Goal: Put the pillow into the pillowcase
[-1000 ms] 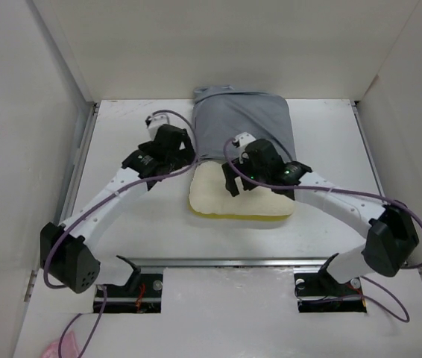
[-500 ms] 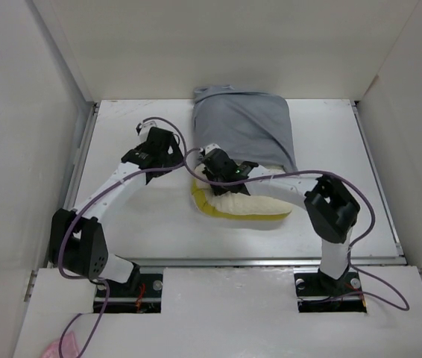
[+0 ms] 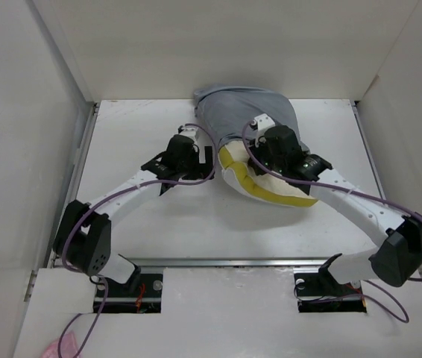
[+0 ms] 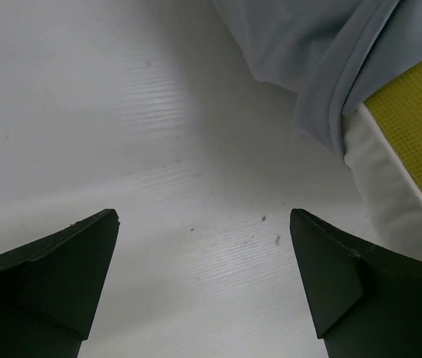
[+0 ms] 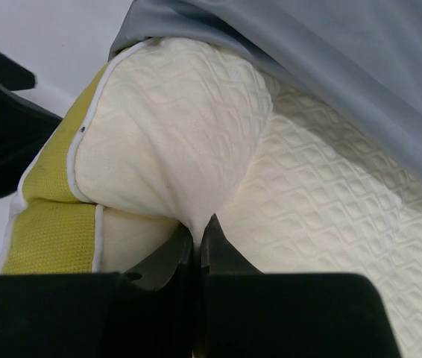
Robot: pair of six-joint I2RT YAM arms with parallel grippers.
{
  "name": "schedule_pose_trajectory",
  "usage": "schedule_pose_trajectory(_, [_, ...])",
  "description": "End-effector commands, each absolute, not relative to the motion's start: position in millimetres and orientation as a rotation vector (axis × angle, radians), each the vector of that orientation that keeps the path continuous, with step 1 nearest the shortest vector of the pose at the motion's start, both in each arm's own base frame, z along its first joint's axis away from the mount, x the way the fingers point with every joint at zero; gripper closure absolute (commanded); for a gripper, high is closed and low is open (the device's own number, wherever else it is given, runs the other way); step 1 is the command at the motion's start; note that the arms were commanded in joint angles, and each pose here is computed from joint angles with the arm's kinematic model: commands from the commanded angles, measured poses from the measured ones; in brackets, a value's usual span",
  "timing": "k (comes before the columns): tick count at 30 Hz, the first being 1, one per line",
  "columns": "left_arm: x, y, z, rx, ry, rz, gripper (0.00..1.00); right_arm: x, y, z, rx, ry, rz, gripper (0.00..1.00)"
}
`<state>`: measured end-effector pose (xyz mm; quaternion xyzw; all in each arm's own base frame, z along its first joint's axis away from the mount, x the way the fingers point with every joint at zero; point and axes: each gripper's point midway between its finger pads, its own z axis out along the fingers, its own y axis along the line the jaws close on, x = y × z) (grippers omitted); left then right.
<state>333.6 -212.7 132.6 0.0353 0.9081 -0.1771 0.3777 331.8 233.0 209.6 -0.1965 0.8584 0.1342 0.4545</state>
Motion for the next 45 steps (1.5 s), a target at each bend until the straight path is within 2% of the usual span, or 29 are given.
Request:
schedule_pose_trajectory(1, [351, -254, 163, 0.241, 2.183, -0.563, 0.00, 333, 230, 230, -0.530, 2.045, 0.396, 1.00])
schedule_pose_trajectory(7, [376, -284, 172, 0.263, 2.137, -0.545, 0.00, 329, 230, 264, -0.544, 1.951, 0.530, 1.00])
schedule_pose_trajectory(17, [383, -306, 198, 0.308, 2.042, -0.687, 0.00, 332, 221, 272, -0.501, 1.953, 0.496, 1.00])
schedule_pose_trajectory(20, [401, -308, 192, 0.287, 2.038, -0.671, 0.06, 328, 223, 277, -0.516, 1.939, 0.523, 1.00])
schedule_pose_trajectory(21, [410, -309, 197, 0.277, 2.031, -0.668, 0.11, 325, 224, 280, -0.521, 1.929, 0.535, 1.00])
schedule_pose_trajectory(23, [419, -320, 184, 0.285, 2.058, -0.688, 0.26, 324, 223, 283, -0.520, 1.919, 0.537, 1.00])
schedule_pose_trajectory(25, [430, -324, 193, 0.286, 2.041, -0.707, 0.36, 324, 223, 284, -0.520, 1.919, 0.537, 1.00])
schedule_pose_trajectory(26, [430, -329, 192, 0.316, 2.039, -0.725, 0.50, 326, 218, 279, -0.505, 1.932, 0.519, 1.00])
schedule_pose_trajectory(29, [434, -339, 200, 0.356, 1.991, -0.772, 0.74, 325, 217, 269, -0.509, 1.952, 0.515, 1.00])
schedule_pose_trajectory(30, [435, -340, 203, 0.364, 1.973, -0.771, 0.98, 325, 218, 269, -0.497, 1.957, 0.523, 1.00])
schedule_pose_trajectory(37, [413, -316, 237, 0.302, 1.861, -0.763, 1.00, 341, 200, 246, -0.394, 2.024, 0.386, 1.00])
schedule_pose_trajectory(38, [406, -308, 260, 0.277, 1.806, -0.770, 1.00, 344, 195, 244, -0.357, 2.026, 0.360, 1.00])
schedule_pose_trajectory(39, [398, -299, 248, 0.268, 1.829, -0.752, 1.00, 348, 194, 243, -0.329, 2.014, 0.349, 1.00])
schedule_pose_trajectory(41, [379, -299, 265, 0.274, 1.790, -0.763, 1.00, 354, 190, 245, -0.291, 1.992, 0.339, 1.00])
schedule_pose_trajectory(45, [340, -302, 262, 0.342, 1.818, -0.773, 1.00, 375, 183, 260, -0.187, 1.909, 0.287, 1.00])
